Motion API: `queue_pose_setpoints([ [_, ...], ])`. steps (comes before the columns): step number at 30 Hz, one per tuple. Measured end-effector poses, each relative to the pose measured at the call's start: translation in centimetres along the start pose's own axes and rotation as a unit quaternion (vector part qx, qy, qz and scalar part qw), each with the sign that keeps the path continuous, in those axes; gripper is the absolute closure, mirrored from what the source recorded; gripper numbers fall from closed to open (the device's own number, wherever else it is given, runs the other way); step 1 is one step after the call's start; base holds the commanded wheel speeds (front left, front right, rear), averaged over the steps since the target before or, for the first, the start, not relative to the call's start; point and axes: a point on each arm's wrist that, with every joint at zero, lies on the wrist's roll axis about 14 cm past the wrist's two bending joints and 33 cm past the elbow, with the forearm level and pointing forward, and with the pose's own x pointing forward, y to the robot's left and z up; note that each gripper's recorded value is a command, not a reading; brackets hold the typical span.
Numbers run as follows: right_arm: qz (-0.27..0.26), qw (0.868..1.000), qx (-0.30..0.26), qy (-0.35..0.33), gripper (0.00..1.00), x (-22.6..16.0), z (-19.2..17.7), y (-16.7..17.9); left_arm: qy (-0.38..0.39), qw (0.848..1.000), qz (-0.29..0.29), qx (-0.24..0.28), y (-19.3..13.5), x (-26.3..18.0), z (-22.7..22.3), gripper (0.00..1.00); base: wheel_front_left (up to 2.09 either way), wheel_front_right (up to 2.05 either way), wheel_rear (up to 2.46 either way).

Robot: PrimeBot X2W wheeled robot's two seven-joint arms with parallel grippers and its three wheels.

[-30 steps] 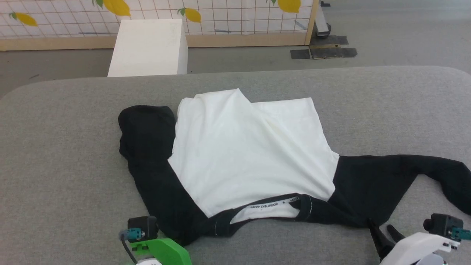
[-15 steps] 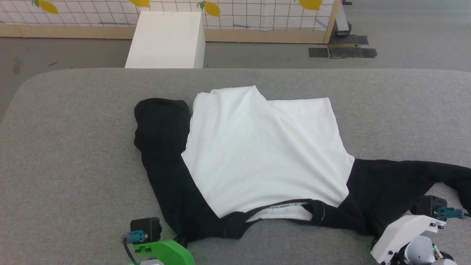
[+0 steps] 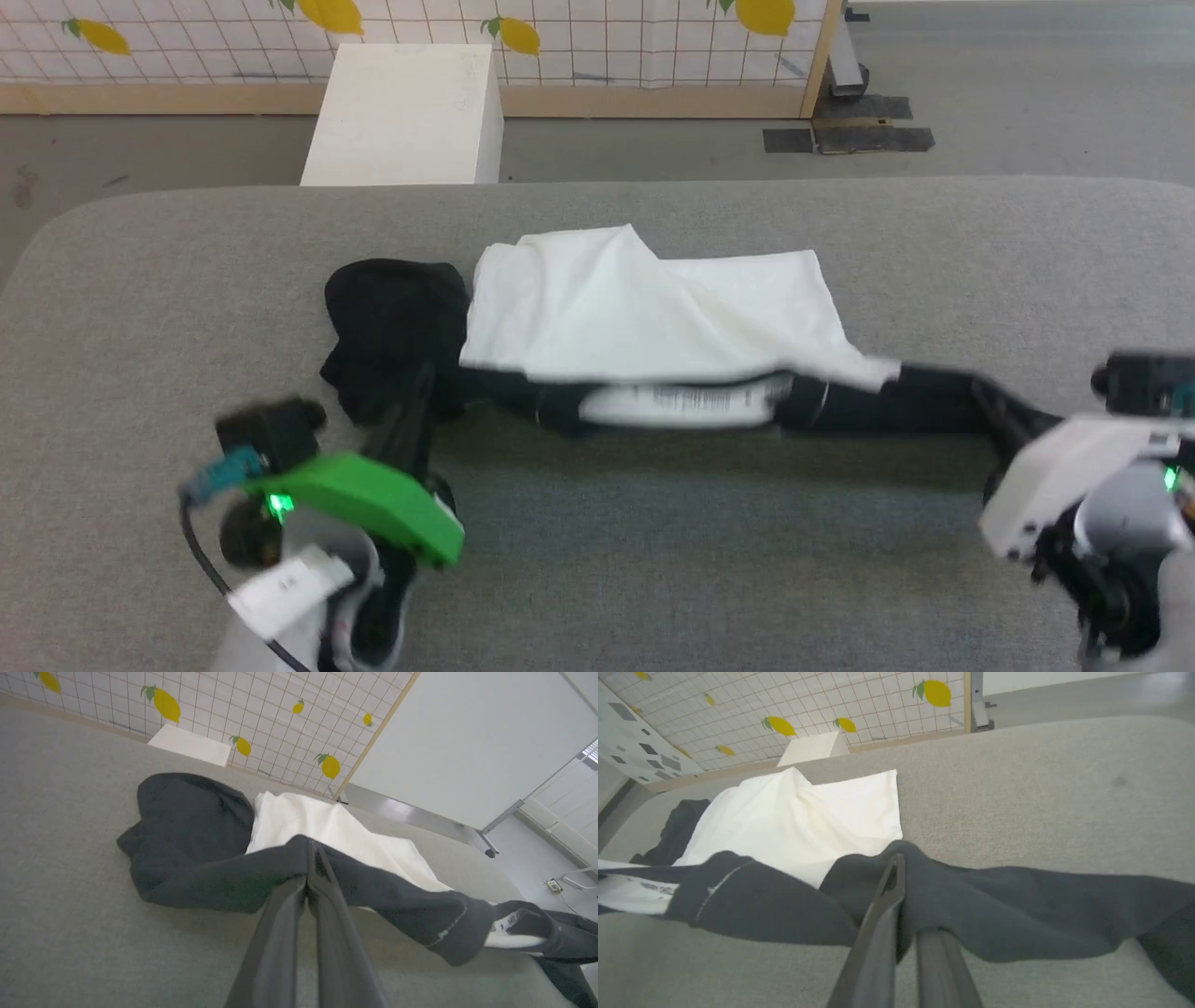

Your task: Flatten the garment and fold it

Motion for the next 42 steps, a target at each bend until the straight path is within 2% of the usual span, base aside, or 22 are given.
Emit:
queue_pose_setpoints([
  [3,0.011,0.998,-0.058,-0.027,1.0,0.8,4.8,1.6,-0.032,0.999,-0.037,0.024,-1.3,2.2,3.9,1.0,0.0,0.0,0.0],
  [7,0.012,0.987,-0.154,-0.049,1.0,2.6,10.8,2.7,-0.08,0.993,-0.075,0.051,-3.1,5.8,10.1,1.0,0.0,0.0,0.0],
  [13,0.007,0.969,-0.228,-0.089,1.0,6.8,18.9,4.2,-0.156,0.98,-0.093,0.082,-5.0,11.6,19.1,1.0,0.0,0.0,0.0],
  [18,-0.007,0.953,-0.264,-0.149,1.0,10.4,25.1,5.1,-0.219,0.969,-0.072,0.088,-4.9,16.4,24.4,1.0,0.0,0.0,0.0],
  [22,-0.02,0.942,-0.272,-0.196,1.0,12.7,28.8,5.4,-0.26,0.958,-0.05,0.106,-4.3,19.5,26.5,1.0,0.0,0.0,0.0],
  [28,-0.028,0.919,-0.262,-0.293,1.0,14.7,33.5,6.2,-0.345,0.935,-0.033,0.072,-3.2,22.1,29.1,1.0,0.0,0.0,0.0],
  [30,-0.031,0.91,-0.263,-0.318,1.0,14.8,34.6,6.3,-0.353,0.933,-0.031,0.067,-2.8,22.9,29.1,1.0,0.0,0.0,0.0],
  [33,-0.03,0.91,-0.258,-0.322,1.0,15.9,34.4,6.1,-0.351,0.934,-0.032,0.055,-2.1,23.8,28.3,1.0,0.0,0.0,0.0],
  [37,-0.026,0.928,-0.25,-0.275,1.0,18.0,31.2,5.2,-0.305,0.949,-0.027,0.08,-0.8,24.8,25.3,1.0,0.0,0.0,0.0],
  [40,-0.017,0.945,-0.24,-0.221,1.0,19.5,27.0,4.3,-0.245,0.964,-0.015,0.104,1.2,25.1,21.1,1.0,0.0,0.0,0.0],
  [42,-0.006,0.958,-0.23,-0.173,1.0,20.2,22.9,3.6,-0.185,0.975,-0.006,0.119,2.9,24.7,16.8,1.0,0.0,0.0,0.0],
])
